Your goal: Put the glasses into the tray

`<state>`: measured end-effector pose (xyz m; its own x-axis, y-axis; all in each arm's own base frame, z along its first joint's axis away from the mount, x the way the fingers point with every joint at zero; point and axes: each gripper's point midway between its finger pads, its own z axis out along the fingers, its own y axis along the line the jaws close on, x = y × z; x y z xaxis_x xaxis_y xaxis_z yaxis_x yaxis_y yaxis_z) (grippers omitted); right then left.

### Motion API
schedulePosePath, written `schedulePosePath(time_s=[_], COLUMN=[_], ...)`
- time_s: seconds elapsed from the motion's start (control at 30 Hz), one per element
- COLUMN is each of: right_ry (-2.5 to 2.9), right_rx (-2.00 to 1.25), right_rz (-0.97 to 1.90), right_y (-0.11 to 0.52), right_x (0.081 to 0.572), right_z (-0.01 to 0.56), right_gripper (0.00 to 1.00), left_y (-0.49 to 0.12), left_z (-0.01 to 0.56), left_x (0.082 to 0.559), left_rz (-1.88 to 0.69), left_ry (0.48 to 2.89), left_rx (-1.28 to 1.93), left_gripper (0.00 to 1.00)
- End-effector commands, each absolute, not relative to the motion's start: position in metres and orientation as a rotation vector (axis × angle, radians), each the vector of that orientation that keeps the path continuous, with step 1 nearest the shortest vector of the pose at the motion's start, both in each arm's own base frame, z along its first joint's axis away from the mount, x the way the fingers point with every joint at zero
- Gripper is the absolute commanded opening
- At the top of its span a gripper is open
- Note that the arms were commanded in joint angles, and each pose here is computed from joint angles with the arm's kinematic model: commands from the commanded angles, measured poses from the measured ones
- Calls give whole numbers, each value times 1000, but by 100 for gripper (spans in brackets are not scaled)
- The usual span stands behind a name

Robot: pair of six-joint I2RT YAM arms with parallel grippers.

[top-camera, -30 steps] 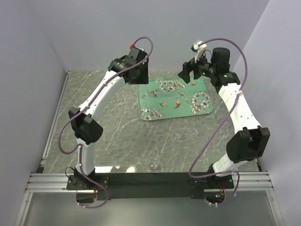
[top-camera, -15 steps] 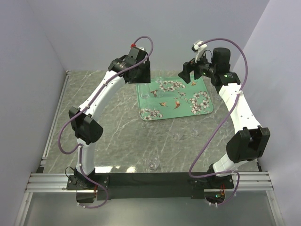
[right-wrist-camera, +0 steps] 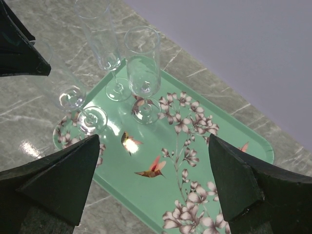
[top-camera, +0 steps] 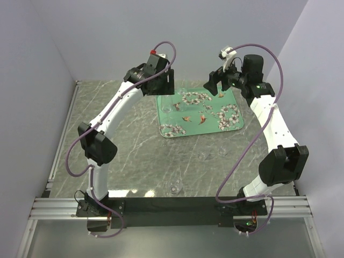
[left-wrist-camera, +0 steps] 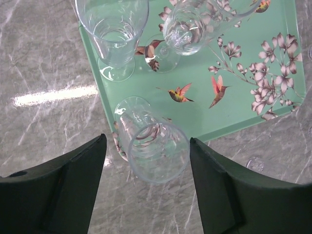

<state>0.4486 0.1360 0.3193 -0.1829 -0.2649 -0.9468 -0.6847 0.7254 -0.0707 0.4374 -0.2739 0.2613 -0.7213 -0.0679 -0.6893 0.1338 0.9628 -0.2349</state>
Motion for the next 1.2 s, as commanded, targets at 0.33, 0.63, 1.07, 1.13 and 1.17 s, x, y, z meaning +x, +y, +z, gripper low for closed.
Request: schedulePosePath(time_s=[0.33,0.63,1.07,1.13,1.17], right_ry=[1671,1593,1634,1661,1682], right_rx=[-900,-1223,-1709,-1724,-1723], right_rz=[532,654,775,746,741], right_y=[148,161,148,151,152], right_x=[414,357,269,273,273], right_z=[330,292,171,155,150], right_gripper=[99,100,93,90,89], left_y=[-274,-265,-196,-190,-185], left_z=[325,371,389,371,375], left_x=[418,402,327,321,313], left_rz=[-485,-569,-611,-616,-632], left_ry=[2186,2029,1745,1763,1745], left_rx=[50,42,-22,-29,-29], left_gripper=[81,99,99,99,99])
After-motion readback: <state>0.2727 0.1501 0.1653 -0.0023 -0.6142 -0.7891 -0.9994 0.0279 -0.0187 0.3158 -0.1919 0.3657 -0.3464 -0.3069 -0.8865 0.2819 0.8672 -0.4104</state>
